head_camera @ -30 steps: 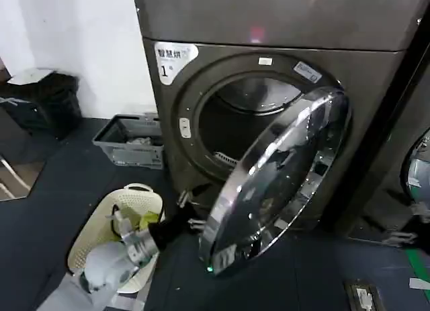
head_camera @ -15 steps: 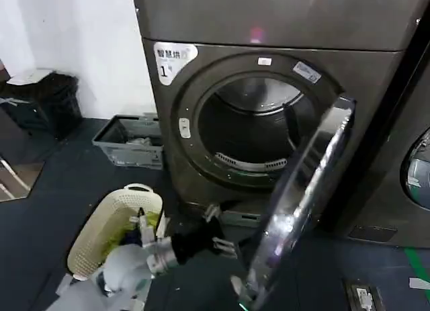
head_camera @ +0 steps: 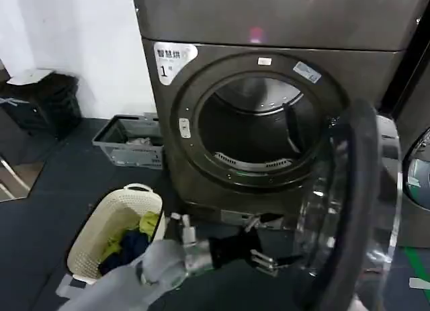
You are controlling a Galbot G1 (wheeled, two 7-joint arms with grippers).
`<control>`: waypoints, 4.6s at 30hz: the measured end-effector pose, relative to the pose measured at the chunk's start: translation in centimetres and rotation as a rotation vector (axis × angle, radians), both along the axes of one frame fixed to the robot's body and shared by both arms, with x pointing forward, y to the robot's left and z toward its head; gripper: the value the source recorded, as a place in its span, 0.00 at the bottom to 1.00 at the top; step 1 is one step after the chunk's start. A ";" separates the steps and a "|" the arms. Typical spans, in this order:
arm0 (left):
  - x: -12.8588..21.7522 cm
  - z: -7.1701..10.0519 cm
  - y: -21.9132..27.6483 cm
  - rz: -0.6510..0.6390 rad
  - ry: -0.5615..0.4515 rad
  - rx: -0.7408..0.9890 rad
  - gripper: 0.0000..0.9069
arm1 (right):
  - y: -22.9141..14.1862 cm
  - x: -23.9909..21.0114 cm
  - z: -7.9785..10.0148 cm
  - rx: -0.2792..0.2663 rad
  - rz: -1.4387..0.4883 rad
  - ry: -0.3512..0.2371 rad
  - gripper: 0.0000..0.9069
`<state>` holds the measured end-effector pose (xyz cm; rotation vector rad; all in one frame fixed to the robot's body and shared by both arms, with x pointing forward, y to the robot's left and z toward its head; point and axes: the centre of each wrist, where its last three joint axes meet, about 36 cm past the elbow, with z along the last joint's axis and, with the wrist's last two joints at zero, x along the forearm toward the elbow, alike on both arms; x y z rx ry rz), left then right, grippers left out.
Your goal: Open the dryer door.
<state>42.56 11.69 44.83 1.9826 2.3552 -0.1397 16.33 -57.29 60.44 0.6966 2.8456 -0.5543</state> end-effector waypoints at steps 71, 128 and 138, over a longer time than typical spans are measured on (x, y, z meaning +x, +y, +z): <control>9.5 0.9 -23.8 -0.080 -0.090 0.029 1.00 | -2.5 -13.2 10.4 -0.329 -0.580 -0.101 1.00; 10.1 4.7 11.5 0.151 -0.374 0.528 1.00 | -2.3 -14.1 12.1 -0.385 -0.578 -0.135 1.00; 10.1 4.6 20.2 0.251 -0.407 0.765 1.00 | -2.6 -14.5 12.1 -0.390 -0.587 -0.139 1.00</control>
